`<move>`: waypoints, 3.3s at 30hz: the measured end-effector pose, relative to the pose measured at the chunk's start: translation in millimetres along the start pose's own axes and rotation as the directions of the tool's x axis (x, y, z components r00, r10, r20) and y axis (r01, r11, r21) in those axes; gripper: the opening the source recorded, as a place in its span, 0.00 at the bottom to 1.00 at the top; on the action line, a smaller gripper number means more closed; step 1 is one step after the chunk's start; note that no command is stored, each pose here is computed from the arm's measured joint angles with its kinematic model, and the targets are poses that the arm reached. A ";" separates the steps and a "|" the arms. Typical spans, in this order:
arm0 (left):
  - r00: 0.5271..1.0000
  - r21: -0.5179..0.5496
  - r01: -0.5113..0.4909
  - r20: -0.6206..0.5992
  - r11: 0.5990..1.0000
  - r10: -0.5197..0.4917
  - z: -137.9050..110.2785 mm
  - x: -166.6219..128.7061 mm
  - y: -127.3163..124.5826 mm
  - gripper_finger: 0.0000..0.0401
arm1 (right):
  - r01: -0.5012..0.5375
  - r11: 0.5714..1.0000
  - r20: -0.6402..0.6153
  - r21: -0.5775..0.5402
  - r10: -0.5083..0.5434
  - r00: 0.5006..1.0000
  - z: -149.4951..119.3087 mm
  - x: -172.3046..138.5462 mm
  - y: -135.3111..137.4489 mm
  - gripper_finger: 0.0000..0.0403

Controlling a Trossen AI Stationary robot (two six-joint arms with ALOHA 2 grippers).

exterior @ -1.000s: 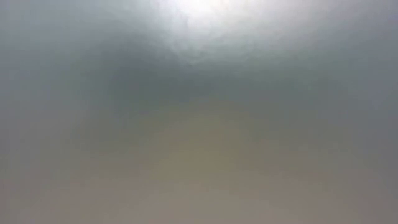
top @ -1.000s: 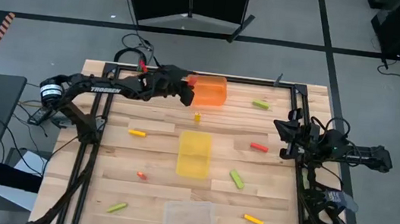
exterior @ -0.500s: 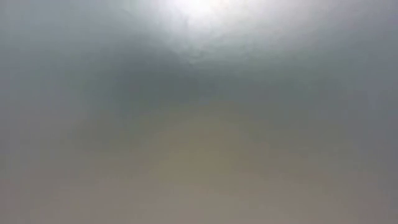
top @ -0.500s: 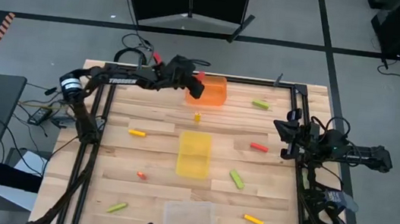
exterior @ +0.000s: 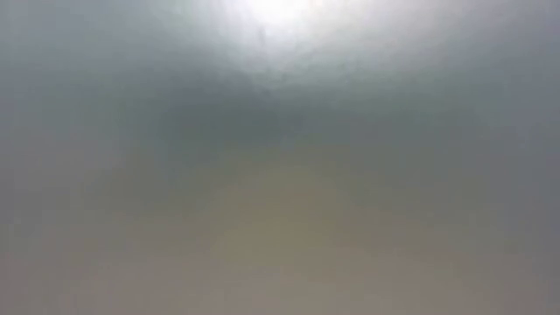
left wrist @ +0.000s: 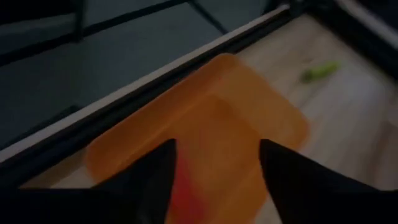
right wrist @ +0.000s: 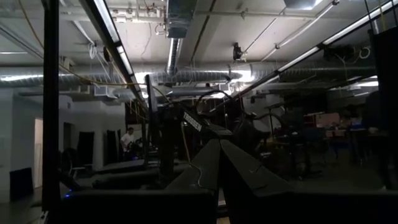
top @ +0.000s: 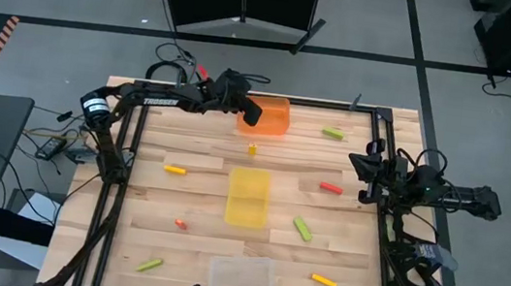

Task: Sort blocks
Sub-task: Put the top orange block into the orange bin, then put the top yellow block into the yellow bin

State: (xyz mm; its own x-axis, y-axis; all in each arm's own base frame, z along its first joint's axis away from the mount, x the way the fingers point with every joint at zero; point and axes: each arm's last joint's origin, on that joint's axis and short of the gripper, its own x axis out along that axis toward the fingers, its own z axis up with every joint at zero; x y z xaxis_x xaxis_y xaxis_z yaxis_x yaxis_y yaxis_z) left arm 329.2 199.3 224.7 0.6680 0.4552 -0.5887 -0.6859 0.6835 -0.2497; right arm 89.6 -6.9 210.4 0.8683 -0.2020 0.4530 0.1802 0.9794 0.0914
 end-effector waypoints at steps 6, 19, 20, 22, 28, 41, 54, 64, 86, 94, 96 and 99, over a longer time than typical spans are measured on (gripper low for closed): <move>0.997 0.064 0.067 0.031 0.996 -0.069 4.5 -8.2 -10.5 0.73 | 0.000 1.000 -0.010 0.008 0.000 1.000 -1.0 0.1 0.0 0.06; 0.952 0.084 0.172 0.240 0.981 -0.188 -25.3 -97.5 -6.0 0.66 | 0.069 0.997 -0.107 0.032 -0.065 0.992 -11.7 3.6 -1.2 0.06; 0.948 0.070 0.187 0.247 0.980 -0.199 -34.0 -104.4 -4.4 0.65 | 0.098 0.995 -0.128 0.034 -0.093 0.987 -14.2 4.2 -1.9 0.06; 0.934 0.042 0.230 0.271 0.972 -0.233 -49.7 -118.2 -3.5 0.64 | 0.163 0.986 -0.177 0.031 -0.155 0.972 -20.1 5.4 -3.4 0.06; 0.887 0.018 0.345 0.321 0.939 -0.332 -94.3 -151.3 -4.3 0.63 | 0.253 0.967 -0.324 0.021 -0.233 0.917 -38.6 10.4 -4.5 0.06; 0.851 0.026 0.392 0.368 0.919 -0.374 -130.2 -166.0 -4.5 0.63 | 0.222 0.971 -0.585 -0.094 -0.234 0.777 -48.5 73.1 6.4 0.18; 0.804 0.082 0.427 0.422 0.901 -0.419 -125.8 -171.1 -10.1 0.63 | 0.146 0.983 -0.762 -0.112 -0.179 0.622 -104.6 171.2 -12.2 0.50; 0.797 0.100 0.451 0.401 0.887 -0.451 -126.7 -171.2 -11.1 0.63 | 0.087 0.988 -0.808 -0.127 -0.153 0.569 -143.4 209.8 -29.3 0.65; 0.804 0.108 0.444 0.391 0.890 -0.448 -127.6 -170.6 -10.8 0.63 | 0.098 0.987 -0.877 -0.130 -0.161 0.453 -187.1 225.2 -52.3 0.68; 0.805 0.109 0.442 0.389 0.890 -0.448 -127.8 -170.5 -10.8 0.63 | 0.098 0.987 -0.879 -0.124 -0.155 0.451 -196.2 225.3 -53.4 0.64; 0.806 0.109 0.442 0.388 0.891 -0.447 -127.9 -170.4 -10.7 0.63 | 0.097 0.987 -0.874 -0.124 -0.155 0.461 -197.5 226.0 -53.6 0.62; 0.811 0.108 0.438 0.381 0.892 -0.445 -128.6 -169.9 -10.5 0.63 | 0.098 0.987 -0.877 -0.124 -0.155 0.455 -199.7 225.1 -53.8 0.58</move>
State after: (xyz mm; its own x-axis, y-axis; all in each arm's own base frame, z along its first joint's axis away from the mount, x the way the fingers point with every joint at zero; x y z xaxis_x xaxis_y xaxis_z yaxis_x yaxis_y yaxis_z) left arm 185.8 41.4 228.4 0.9565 0.2823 -0.0737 -0.2878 0.8713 -0.3976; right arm 367.6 -105.5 130.3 0.7721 -0.2459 -0.5859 0.3202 0.9470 0.0245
